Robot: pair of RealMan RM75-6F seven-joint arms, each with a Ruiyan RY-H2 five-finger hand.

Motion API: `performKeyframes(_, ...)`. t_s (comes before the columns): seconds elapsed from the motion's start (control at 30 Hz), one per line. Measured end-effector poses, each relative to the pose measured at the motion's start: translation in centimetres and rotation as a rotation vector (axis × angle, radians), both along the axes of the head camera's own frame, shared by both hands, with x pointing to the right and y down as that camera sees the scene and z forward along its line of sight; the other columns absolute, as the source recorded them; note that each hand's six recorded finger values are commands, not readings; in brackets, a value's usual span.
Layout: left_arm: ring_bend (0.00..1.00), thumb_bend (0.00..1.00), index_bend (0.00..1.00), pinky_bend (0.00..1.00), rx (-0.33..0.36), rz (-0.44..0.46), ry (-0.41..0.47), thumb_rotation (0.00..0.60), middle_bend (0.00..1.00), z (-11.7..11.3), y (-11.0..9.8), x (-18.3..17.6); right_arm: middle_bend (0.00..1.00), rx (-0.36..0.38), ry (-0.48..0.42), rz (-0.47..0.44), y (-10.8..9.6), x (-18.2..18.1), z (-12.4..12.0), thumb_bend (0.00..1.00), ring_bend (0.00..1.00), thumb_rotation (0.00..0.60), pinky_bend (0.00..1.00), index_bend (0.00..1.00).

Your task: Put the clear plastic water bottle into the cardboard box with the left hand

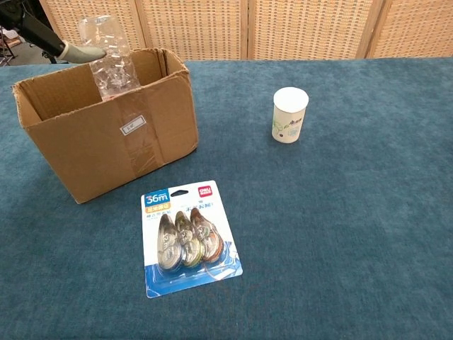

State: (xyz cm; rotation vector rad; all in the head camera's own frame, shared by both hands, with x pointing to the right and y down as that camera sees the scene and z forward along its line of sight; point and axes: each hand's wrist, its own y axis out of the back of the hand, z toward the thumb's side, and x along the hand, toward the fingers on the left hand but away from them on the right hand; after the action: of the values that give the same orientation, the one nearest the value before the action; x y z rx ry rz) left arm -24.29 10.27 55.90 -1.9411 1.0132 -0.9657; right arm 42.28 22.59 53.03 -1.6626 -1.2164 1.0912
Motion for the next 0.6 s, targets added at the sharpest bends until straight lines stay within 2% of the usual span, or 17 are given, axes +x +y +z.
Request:
performKeyframes(0.13, 0.0, 0.27, 0.21, 0.0, 0.022, -0.006, -0.029, 0.6, 0.0, -0.7, 0.2, -1.3, 0.0, 0.001, -0.003, 0.005, 0.0, 0.1, 0.0, 0.14, 0.0, 0.6, 0.0, 0.15)
performKeyframes(0.27, 0.0, 0.28, 0.21, 0.0, 0.059, -0.021, -0.1, 0.6, 0.0, -1.8, 1.2, -4.1, 0.0, -0.001, -0.002, 0.003, 0.0, 0.1, 0.0, 0.13, 0.0, 0.6, 0.0, 0.15)
performKeyframes(0.47, 0.0, 0.29, 0.21, 0.0, 0.1, -0.056, -0.205, 0.6, 0.0, -3.2, 4.1, -8.5, 0.0, -0.002, 0.003, -0.001, 0.0, -0.1, 0.0, 0.14, 0.0, 0.6, 0.0, 0.15)
performKeyframes(0.6, 0.0, 0.3, 0.21, 0.0, 0.105, -0.072, -0.277, 0.6, 0.0, -3.7, 6.8, -11.1, 0.0, -0.005, 0.009, -0.008, 0.1, -0.3, 0.1, 0.13, 0.0, 0.6, 0.0, 0.15)
